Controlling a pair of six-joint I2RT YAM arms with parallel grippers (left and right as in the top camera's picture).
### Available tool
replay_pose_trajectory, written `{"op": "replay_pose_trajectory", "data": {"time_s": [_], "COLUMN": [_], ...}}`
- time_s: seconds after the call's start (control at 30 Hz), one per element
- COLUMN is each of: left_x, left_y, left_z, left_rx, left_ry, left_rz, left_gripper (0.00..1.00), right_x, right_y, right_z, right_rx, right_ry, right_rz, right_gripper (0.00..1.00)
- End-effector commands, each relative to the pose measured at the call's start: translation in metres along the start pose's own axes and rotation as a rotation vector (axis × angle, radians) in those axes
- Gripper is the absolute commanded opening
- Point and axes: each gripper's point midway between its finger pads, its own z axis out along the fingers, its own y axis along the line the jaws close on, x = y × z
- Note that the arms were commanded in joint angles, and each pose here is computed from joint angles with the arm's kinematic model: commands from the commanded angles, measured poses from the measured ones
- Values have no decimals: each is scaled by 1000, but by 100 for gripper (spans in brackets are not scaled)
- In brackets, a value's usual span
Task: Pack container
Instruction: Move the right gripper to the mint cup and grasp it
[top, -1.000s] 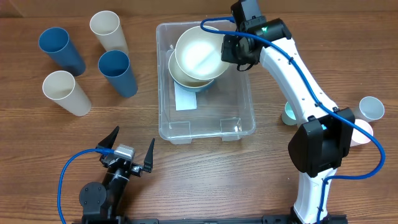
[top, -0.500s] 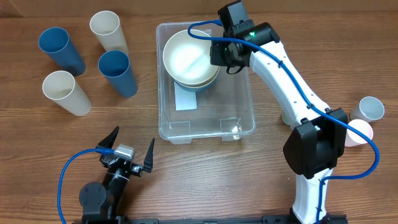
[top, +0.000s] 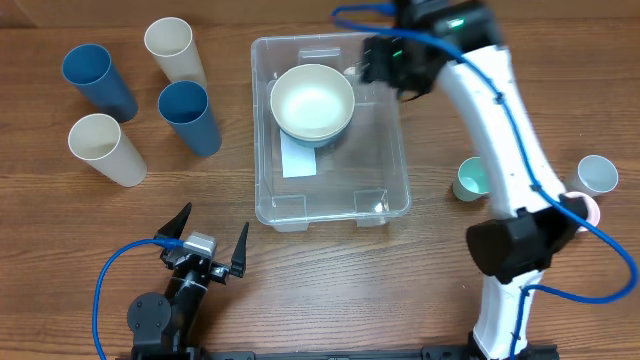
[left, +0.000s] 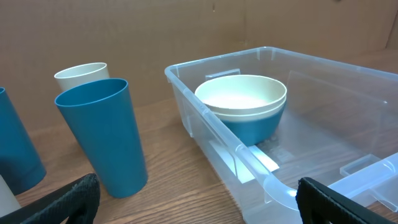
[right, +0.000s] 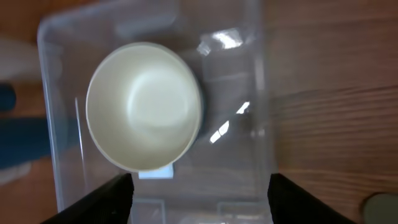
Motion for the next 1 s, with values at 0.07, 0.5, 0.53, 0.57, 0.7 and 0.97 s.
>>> {"op": "replay_pose_trajectory", "data": {"time_s": [0.07, 0.5, 0.53, 0.57, 0.7, 0.97], "left_x": [0, -1, 0, 0, 0, -1], "left_y": [-1, -1, -1, -1, -1, -1], "left_z": [0, 0, 0, 0, 0, 0], "left_rx": [6, 6, 6, 5, 5, 6], "left_ry": [-6, -7, -6, -6, -6, -7], "left_rz": [10, 10, 10, 10, 10, 10], "left_gripper": [100, 100, 100, 100, 100, 100], "right_x": [-14, 58, 74, 86, 127, 154], "right_y": [-129, -258, -270, -278, -300, -259], "right_z": [-61, -141, -146, -146, -104, 2], "right_rx": [129, 287, 315, 326, 324, 209], "right_ry": [-13, -22, -14, 0, 115, 242], "right_rz": [295, 634, 687, 722, 802, 604], "right_gripper": [82, 81, 81, 81, 80, 79]}}
